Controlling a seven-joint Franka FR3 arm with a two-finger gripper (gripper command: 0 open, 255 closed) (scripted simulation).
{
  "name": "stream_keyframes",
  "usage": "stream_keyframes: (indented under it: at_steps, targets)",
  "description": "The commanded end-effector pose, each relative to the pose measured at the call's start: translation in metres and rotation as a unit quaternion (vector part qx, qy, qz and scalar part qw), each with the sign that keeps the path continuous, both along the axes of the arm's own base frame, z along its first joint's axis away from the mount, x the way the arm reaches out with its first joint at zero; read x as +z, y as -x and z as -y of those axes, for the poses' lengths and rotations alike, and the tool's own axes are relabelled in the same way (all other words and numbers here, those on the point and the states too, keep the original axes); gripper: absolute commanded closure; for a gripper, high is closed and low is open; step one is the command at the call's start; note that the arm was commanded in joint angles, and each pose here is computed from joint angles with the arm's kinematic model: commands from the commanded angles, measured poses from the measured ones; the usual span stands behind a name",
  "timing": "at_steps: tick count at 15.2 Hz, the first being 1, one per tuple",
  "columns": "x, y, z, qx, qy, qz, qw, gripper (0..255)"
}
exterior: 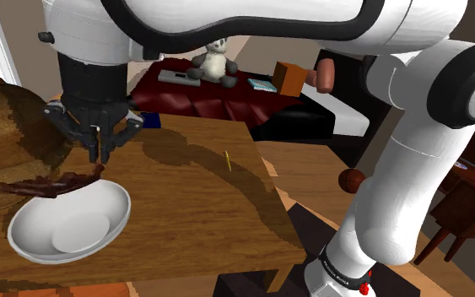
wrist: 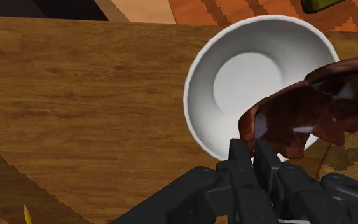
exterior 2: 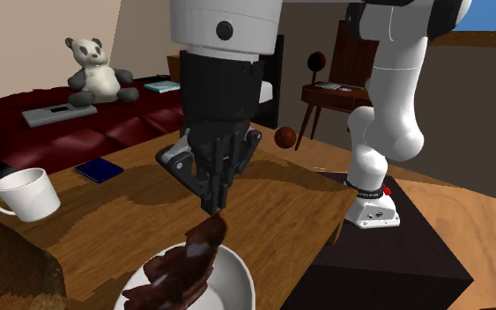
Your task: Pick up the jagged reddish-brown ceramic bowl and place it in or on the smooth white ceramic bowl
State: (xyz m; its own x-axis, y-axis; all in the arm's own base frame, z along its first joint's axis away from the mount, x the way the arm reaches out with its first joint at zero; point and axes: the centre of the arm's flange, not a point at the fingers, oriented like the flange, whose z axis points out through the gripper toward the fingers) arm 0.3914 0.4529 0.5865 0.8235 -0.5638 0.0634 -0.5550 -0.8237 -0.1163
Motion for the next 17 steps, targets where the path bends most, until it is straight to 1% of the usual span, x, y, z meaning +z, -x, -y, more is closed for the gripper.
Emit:
stream_keyframes:
  at_steps: [1,17]
  targets:
    - [-0.006,0.004,-0.007,-0.001,0.0,0.0,1.0,255]
    - [-0.091,0.004,-0.007,-0.001,0.0,0.0,1.0,255]
